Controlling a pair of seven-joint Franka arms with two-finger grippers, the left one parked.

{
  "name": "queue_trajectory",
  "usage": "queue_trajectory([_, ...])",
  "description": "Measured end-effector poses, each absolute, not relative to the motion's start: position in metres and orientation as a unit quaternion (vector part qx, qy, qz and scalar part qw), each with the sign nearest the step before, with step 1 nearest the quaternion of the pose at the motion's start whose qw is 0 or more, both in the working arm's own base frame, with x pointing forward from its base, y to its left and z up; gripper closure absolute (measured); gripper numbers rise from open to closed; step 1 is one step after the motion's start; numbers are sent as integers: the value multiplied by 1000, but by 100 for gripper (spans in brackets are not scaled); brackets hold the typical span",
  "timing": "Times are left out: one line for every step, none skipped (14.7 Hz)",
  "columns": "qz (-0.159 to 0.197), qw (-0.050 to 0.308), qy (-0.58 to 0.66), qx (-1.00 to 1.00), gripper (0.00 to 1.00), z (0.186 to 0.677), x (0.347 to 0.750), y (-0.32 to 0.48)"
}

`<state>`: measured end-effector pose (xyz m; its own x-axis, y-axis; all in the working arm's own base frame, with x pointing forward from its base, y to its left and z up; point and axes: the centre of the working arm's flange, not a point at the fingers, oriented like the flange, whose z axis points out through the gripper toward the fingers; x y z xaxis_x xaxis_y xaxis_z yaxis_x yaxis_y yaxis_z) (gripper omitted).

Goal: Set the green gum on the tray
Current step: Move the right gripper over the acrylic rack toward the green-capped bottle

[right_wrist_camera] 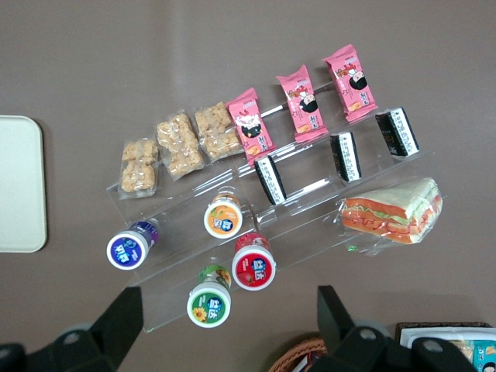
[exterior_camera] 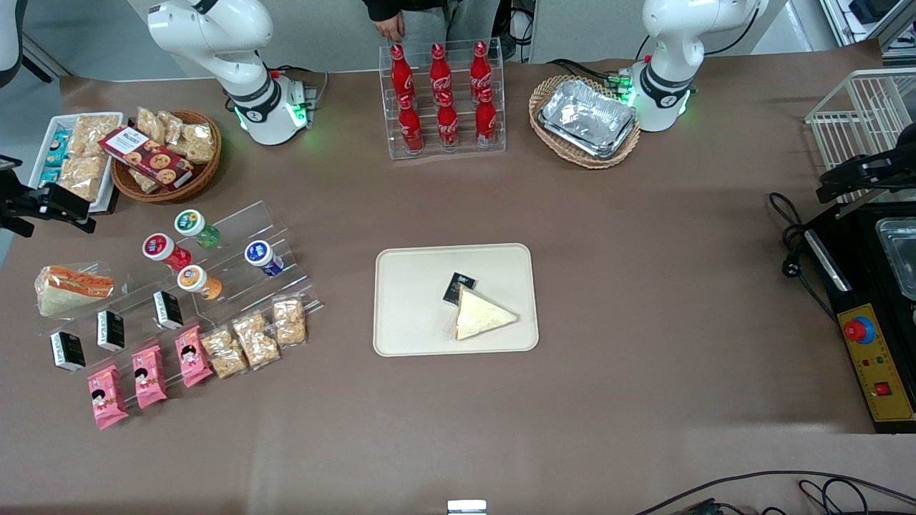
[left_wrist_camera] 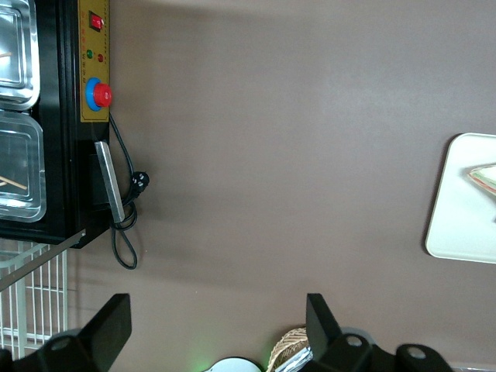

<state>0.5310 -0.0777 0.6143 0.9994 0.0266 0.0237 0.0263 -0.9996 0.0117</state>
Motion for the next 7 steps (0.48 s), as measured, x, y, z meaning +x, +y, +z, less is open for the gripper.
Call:
queue_trajectory([11,6,14,1000,0,614,531,-78])
queue_trajectory([10,6,15,1000,0,614,531,-78])
queue_trajectory([8,5,15,1000,0,613,530,-77])
queue_trajectory([6,5,15,1000,0,613,530,-77])
queue_trajectory([4,5,15,1000,0,612,530,-77])
queue_trajectory([2,4,16,1000,0,612,529,-76])
queue_trajectory([-5,3,17,1000,0,611,528,-75])
